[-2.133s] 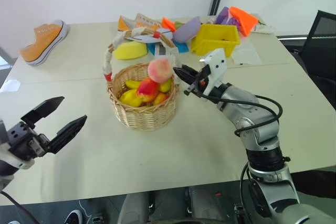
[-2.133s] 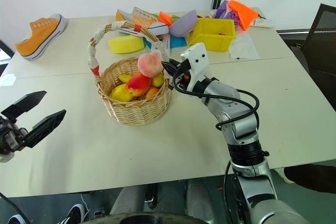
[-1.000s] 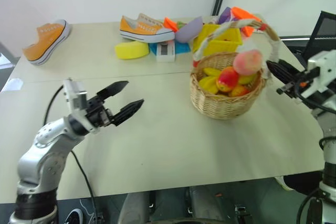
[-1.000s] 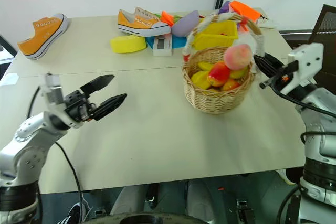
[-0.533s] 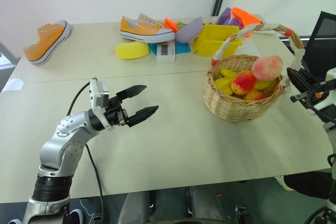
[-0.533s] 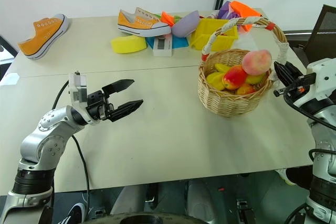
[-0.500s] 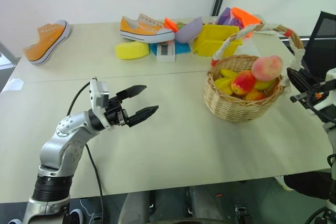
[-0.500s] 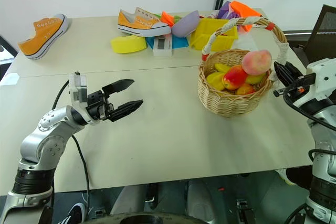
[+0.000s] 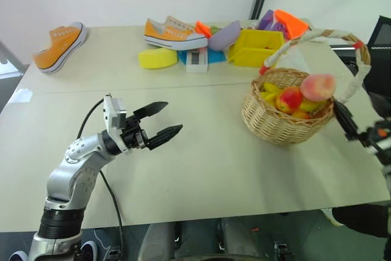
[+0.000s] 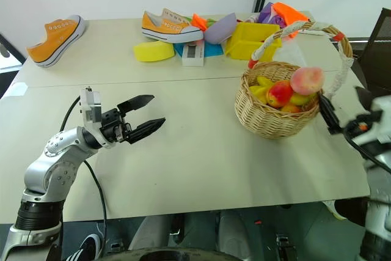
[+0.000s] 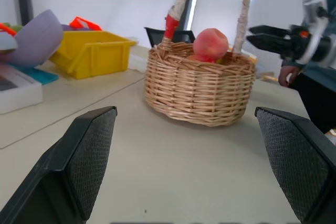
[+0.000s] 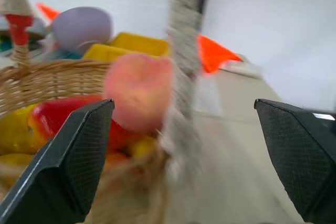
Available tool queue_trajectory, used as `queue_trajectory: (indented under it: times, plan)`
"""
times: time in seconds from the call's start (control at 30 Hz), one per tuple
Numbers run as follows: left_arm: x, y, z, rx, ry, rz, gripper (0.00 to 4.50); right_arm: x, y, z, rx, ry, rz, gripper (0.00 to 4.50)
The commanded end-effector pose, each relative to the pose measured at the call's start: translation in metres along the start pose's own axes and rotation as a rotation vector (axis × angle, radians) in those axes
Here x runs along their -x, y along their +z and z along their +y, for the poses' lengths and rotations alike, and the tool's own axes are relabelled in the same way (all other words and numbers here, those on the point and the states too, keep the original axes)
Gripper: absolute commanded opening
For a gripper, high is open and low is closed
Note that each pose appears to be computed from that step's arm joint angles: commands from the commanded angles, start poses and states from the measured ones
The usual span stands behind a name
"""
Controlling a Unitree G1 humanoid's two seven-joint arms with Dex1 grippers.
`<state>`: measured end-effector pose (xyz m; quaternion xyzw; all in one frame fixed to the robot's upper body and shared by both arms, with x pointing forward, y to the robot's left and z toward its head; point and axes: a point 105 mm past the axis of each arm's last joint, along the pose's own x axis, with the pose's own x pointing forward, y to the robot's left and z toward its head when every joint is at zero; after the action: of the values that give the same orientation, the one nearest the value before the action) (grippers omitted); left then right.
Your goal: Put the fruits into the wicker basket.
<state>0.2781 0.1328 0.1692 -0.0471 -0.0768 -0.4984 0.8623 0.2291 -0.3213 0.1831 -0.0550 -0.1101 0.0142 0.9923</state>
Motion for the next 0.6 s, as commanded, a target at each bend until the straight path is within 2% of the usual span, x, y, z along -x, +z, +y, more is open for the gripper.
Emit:
queue_trajectory:
  times: [0.03, 0.13, 0.23, 0.33, 0.47, 0.6]
  plan:
    - [0.004, 0.011, 0.003, -0.056, 0.019, -0.028, 4.50, 0.007, 0.028, 0.036, 0.038, 0.080, -0.104, 4.45]
    - [0.013, 0.013, 0.011, -0.079, 0.067, -0.018, 4.50, 0.000, 0.031, 0.075, -0.007, 0.224, -0.118, 4.45]
    - [0.025, 0.015, 0.020, -0.111, 0.132, -0.011, 4.50, -0.010, 0.035, 0.132, -0.050, 0.505, -0.106, 4.45]
    - [0.039, 0.014, 0.027, -0.145, 0.222, 0.010, 4.50, -0.024, 0.036, 0.168, -0.094, 0.723, -0.082, 4.45]
    - [0.062, 0.010, 0.032, -0.184, 0.338, 0.082, 4.50, -0.041, 0.025, 0.205, -0.035, 0.961, -0.021, 4.45]
    - [0.087, 0.009, 0.040, -0.218, 0.487, 0.139, 4.50, -0.055, 0.014, 0.221, -0.012, 1.058, -0.012, 4.45]
